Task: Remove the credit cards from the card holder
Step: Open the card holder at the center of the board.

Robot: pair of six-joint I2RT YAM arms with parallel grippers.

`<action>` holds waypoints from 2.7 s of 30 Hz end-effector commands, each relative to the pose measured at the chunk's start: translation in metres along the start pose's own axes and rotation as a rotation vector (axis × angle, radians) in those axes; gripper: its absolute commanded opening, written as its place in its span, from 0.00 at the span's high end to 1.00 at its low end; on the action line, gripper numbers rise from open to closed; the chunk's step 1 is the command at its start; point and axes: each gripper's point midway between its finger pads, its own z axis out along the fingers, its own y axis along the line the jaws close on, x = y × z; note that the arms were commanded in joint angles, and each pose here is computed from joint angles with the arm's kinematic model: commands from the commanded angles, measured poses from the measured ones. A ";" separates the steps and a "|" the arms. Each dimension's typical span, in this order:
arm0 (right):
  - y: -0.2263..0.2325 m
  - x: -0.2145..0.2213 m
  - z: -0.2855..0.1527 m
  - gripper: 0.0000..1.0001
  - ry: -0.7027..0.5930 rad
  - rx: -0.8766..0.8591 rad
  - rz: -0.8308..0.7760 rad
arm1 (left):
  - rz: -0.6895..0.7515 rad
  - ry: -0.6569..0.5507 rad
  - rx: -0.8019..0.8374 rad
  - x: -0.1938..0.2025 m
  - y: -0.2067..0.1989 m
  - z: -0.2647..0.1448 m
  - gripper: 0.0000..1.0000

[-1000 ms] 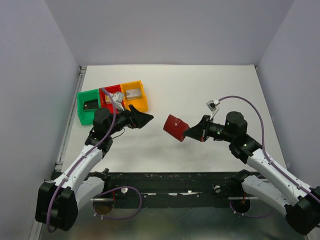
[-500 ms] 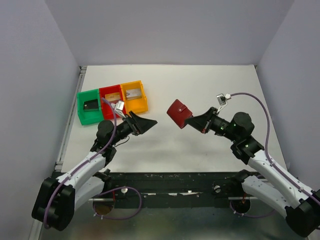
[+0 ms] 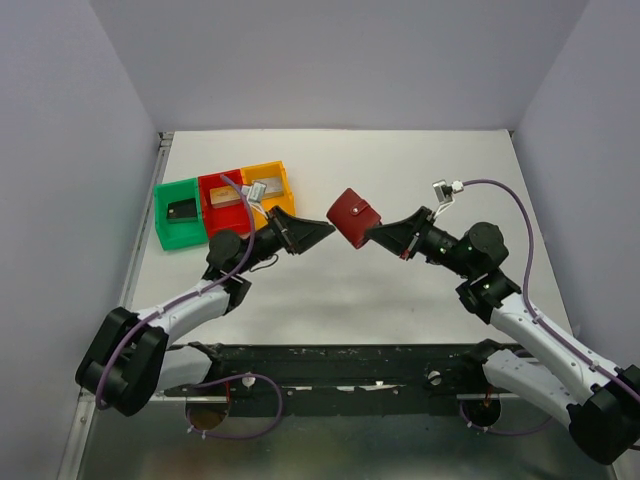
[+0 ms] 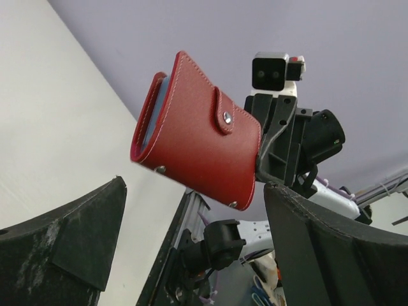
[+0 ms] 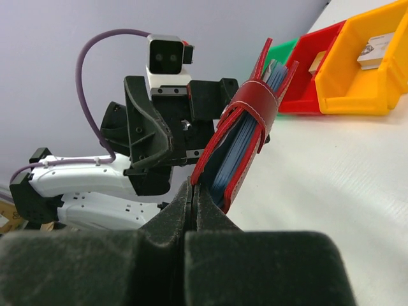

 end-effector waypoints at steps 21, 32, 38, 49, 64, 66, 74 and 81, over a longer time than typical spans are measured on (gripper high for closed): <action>0.011 0.000 -0.005 0.99 0.005 -0.052 -0.048 | 0.023 0.011 0.254 -0.008 -0.048 0.035 0.16; 0.002 0.006 -0.010 0.99 0.012 -0.018 -0.059 | 0.057 0.016 0.216 -0.008 -0.047 0.032 0.35; -0.004 0.012 -0.013 0.99 0.024 0.000 -0.061 | 0.078 0.027 0.184 -0.007 -0.045 0.032 0.41; -0.004 0.015 -0.015 0.99 0.043 0.003 -0.081 | 0.086 0.046 0.166 -0.007 -0.043 0.034 0.61; -0.037 0.010 -0.038 0.27 0.120 0.296 -0.217 | 0.249 0.154 -0.039 -0.002 -0.023 0.028 1.00; -0.036 0.001 -0.046 0.23 0.114 0.335 -0.276 | 0.295 0.165 -0.107 -0.004 -0.015 0.022 1.00; -0.037 -0.025 -0.060 0.28 0.152 0.504 -0.418 | 0.316 0.249 -0.313 -0.002 0.005 0.016 1.00; -0.043 -0.044 -0.064 0.33 0.176 0.709 -0.608 | 0.200 0.296 -0.440 0.007 0.010 0.025 1.00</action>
